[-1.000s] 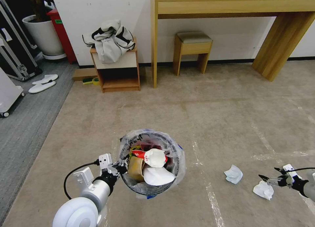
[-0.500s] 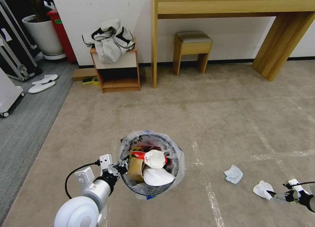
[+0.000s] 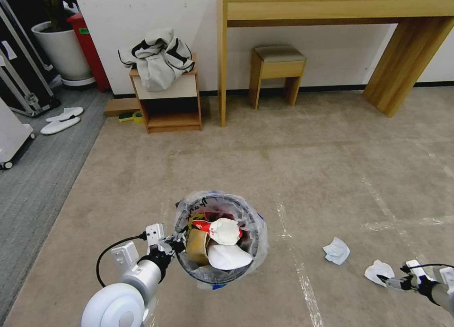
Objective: Pick up the trash bin and place the garbage on the floor into it.
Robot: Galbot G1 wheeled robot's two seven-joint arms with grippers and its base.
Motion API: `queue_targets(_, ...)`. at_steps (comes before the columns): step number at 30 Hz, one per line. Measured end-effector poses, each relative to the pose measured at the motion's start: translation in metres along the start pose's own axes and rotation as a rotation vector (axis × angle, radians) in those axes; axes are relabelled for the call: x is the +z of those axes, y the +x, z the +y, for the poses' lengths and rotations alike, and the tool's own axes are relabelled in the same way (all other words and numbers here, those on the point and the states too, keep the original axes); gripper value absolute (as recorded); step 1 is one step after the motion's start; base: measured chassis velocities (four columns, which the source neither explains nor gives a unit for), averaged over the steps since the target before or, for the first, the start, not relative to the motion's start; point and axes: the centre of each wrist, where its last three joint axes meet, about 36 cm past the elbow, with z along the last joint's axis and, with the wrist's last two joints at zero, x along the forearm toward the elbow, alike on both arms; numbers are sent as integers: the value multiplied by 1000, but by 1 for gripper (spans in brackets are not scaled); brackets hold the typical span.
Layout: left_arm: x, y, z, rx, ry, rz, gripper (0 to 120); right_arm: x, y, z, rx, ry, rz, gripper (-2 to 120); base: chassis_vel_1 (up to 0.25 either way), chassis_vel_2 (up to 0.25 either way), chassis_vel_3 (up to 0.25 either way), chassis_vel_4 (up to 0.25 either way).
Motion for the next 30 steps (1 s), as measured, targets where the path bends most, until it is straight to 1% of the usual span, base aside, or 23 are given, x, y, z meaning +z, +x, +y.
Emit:
queue_targets(7,1,-2,1,-2,1,3,2,2,-7,5,26,-24,2,100,0,0,0,0)
queue_targets(13,1,-3,1,-3,2,0,2,9,-13,10,71,-47,34,100,0,0,0,0)
queue_targets(15,1,-4,2,-5,2,1,2,13,-16,13,93,-73,46,100,0,0,0,0)
queue_targets(18,1,-5,3,-5,0,-1,2,16,-21,17,105,-92,54,100,0,0,0,0)
queue_targets(30,0,-6,4,-2,1,0,2,13,-37,27,128,-104,64,100,0,0,0,0)
